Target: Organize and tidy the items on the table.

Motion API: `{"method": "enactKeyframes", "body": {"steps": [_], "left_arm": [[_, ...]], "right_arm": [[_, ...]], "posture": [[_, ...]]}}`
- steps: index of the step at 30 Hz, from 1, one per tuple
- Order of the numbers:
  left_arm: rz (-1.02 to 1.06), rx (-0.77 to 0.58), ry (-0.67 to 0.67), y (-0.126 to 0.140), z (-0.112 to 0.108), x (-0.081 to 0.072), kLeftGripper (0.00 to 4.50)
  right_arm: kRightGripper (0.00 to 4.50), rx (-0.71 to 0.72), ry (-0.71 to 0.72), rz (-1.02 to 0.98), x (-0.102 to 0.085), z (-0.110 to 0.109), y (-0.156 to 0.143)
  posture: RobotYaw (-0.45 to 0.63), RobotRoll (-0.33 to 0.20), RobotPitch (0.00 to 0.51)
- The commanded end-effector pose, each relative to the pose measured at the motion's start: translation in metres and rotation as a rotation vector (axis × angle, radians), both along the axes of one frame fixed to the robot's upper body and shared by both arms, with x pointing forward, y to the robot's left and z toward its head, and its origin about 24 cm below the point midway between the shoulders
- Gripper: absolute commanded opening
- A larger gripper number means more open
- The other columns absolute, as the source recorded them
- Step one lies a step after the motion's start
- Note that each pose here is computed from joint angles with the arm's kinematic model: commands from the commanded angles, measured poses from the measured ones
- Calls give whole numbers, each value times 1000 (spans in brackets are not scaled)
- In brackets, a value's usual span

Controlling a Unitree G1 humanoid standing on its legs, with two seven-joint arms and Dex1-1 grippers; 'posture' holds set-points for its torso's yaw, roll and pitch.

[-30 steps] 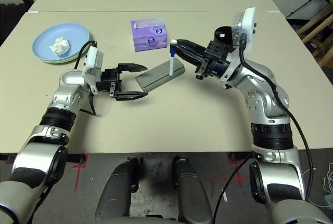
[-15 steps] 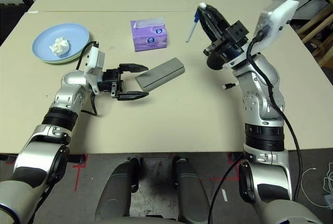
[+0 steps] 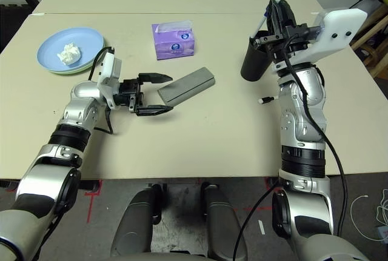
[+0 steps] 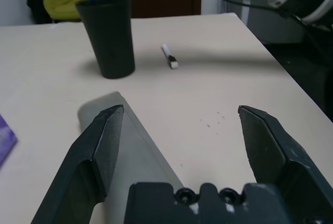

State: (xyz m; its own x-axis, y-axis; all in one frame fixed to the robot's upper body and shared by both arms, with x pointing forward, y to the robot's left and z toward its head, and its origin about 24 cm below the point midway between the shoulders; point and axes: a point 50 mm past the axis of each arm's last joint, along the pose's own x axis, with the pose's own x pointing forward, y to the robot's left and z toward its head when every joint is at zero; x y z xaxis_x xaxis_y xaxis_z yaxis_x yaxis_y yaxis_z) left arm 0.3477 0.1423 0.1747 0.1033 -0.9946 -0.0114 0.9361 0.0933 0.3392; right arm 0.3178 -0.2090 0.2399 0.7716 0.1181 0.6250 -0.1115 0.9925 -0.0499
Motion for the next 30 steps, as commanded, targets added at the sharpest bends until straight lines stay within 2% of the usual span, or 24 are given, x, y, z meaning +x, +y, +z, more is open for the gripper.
{"method": "enactKeyframes", "body": {"steps": [1, 6, 15, 21, 26, 27, 30], "left_arm": [[5, -22, 0, -1, 4, -1, 4500], [92, -62, 17, 2, 5, 2, 4500], [129, -72, 30, 5, 1, -1, 4500], [125, -66, 33, 6, 1, -4, 4500], [117, -61, 23, 5, 2, -4, 4500], [113, -59, 20, 5, 2, -4, 4500], [105, -54, 15, 4, 3, -5, 4500]], "right_arm": [[297, 8, 28, -64, -1, -7, -12], [297, 23, 83, -118, -2, -15, -18], [297, 41, 130, -81, 2, -18, -14], [2367, 35, 140, -62, 4, -17, -12], [4288, 26, 110, 0, 4, -8, -13], [4465, 21, 101, 33, 4, -6, -12], [4465, -3, 82, 173, 2, 1, -8]], "posture": [[58, 0, 200], [56, 0, 203], [66, 0, 203], [65, 0, 202], [65, 0, 203], [65, 0, 204], [65, 0, 204]]}}
